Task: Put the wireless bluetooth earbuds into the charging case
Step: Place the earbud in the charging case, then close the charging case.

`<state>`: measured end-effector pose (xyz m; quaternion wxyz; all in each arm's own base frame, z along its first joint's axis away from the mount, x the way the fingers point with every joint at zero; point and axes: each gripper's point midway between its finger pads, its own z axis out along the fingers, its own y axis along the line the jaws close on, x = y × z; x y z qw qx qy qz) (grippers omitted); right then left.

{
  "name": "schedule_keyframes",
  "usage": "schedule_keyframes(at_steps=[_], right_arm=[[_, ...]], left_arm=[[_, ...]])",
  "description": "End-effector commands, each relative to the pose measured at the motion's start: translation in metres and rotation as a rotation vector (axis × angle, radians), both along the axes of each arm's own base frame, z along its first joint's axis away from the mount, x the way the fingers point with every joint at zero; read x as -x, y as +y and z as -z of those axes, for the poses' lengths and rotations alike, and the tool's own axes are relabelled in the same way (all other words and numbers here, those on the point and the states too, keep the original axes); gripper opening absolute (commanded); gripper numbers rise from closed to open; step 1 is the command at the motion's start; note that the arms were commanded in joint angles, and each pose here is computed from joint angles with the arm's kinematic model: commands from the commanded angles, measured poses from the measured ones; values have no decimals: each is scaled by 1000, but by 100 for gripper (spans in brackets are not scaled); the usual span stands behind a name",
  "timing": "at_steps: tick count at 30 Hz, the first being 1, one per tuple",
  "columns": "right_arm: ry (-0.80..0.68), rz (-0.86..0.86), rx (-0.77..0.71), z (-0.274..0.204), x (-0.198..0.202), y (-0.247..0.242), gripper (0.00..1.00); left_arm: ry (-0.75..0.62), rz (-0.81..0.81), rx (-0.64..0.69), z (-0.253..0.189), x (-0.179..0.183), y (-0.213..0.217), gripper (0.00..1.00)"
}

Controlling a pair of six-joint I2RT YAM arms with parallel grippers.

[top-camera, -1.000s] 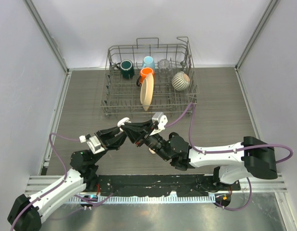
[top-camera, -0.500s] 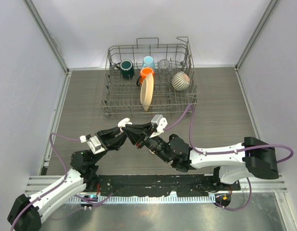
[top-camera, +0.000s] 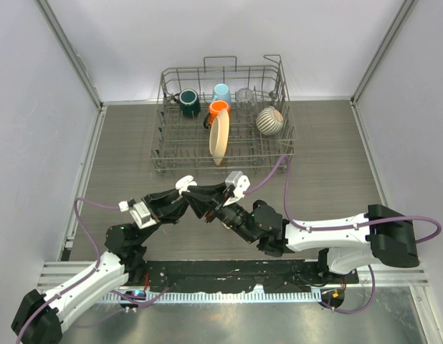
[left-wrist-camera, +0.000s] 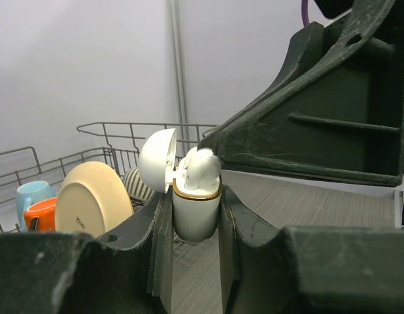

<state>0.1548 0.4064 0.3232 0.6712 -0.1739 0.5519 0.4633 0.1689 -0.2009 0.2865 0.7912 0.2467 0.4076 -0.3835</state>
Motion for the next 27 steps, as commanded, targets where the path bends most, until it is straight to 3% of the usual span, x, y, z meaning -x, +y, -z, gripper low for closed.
schedule_keyframes(at_steps=[1, 9, 19, 27], right_arm=[[16, 22, -19, -8, -2, -8, 38], [17, -2, -83, -33, 3, -14, 56], [-22, -115, -218, -80, 27, -35, 68], [99, 74, -147, -65, -4, -53, 71]], left_arm=[[-94, -1, 75, -24, 12, 10, 0], [-88, -3, 67, -22, 11, 9, 0], [-70, -24, 46, -16, 6, 9, 0], [-74, -31, 37, -15, 6, 10, 0]])
